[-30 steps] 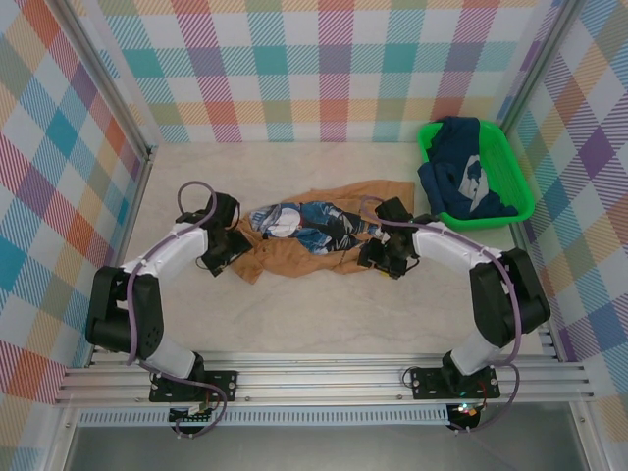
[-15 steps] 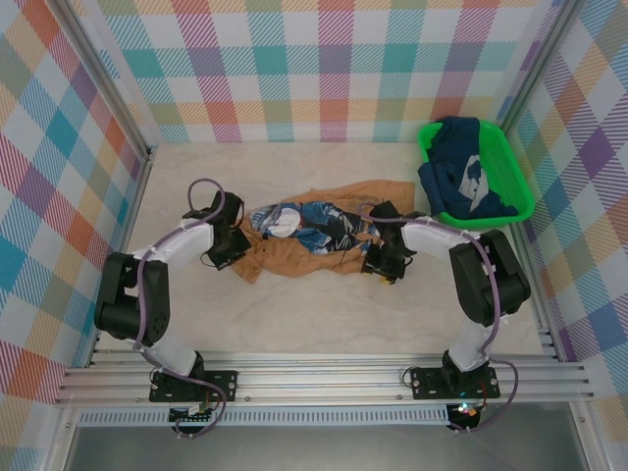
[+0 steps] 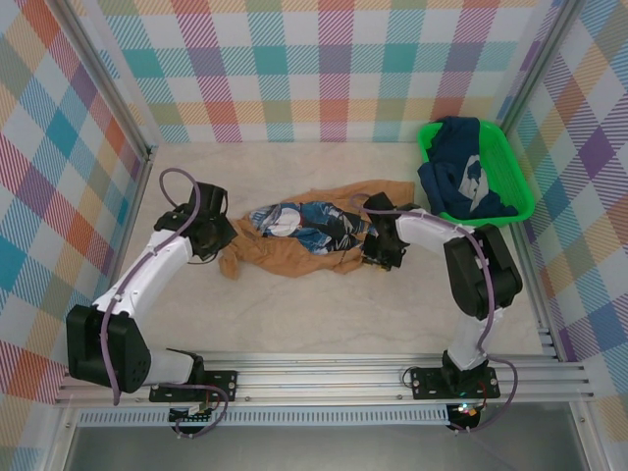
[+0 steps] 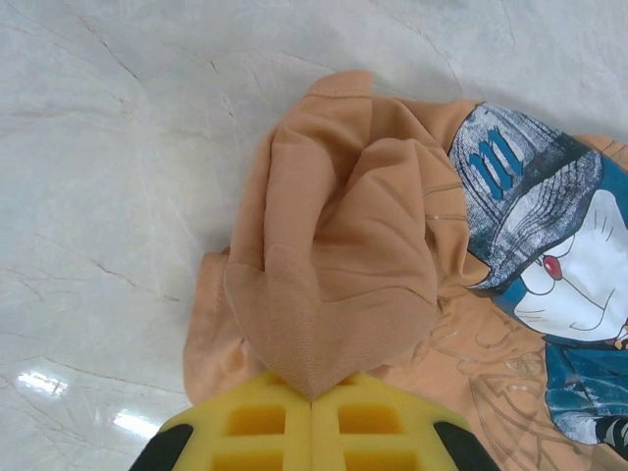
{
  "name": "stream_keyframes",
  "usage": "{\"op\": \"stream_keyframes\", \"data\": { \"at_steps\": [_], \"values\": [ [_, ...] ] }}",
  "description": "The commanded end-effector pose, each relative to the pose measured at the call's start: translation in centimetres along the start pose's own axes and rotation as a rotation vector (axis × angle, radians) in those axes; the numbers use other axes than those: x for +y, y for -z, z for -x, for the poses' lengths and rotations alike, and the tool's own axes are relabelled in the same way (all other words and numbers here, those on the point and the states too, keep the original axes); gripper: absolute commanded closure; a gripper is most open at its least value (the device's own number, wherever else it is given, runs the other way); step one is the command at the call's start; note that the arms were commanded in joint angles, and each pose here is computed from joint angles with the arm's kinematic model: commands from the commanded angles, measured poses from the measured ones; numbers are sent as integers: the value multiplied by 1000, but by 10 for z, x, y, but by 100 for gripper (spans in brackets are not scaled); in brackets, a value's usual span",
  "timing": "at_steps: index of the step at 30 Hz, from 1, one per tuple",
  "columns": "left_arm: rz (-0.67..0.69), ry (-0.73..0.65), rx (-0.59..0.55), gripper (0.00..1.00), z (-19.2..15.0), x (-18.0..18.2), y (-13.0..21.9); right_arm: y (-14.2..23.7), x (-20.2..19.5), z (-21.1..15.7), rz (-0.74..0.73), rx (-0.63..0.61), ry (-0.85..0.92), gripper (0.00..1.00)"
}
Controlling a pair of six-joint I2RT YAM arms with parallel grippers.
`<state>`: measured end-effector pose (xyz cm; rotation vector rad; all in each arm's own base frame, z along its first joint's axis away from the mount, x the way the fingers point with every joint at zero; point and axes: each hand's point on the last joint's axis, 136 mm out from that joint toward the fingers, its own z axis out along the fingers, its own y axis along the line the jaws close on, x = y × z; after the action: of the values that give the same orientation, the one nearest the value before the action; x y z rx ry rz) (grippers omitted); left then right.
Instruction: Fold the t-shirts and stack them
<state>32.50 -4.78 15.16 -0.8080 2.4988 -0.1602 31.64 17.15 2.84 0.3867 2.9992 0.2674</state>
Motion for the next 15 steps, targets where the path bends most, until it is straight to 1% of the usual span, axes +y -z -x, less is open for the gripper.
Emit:
{"op": "stream_keyframes", "data": {
  "at_steps": [1,6,10,12,15],
  "values": [
    [22,30,-39,100,9,11,16,28,15,33,55,-161,38,66],
    [6,31,-45,100,13,7,24,3,4,32,-6,-83,16,65],
    [0,28,-42,100,13,6,26,-9,3,37,-19,-75,23,63],
    [-2,27,-39,100,12,6,27,-13,4,41,-24,-63,19,66],
    [1,26,-36,100,11,8,27,-12,3,45,-38,-71,18,76]
  ]
}}
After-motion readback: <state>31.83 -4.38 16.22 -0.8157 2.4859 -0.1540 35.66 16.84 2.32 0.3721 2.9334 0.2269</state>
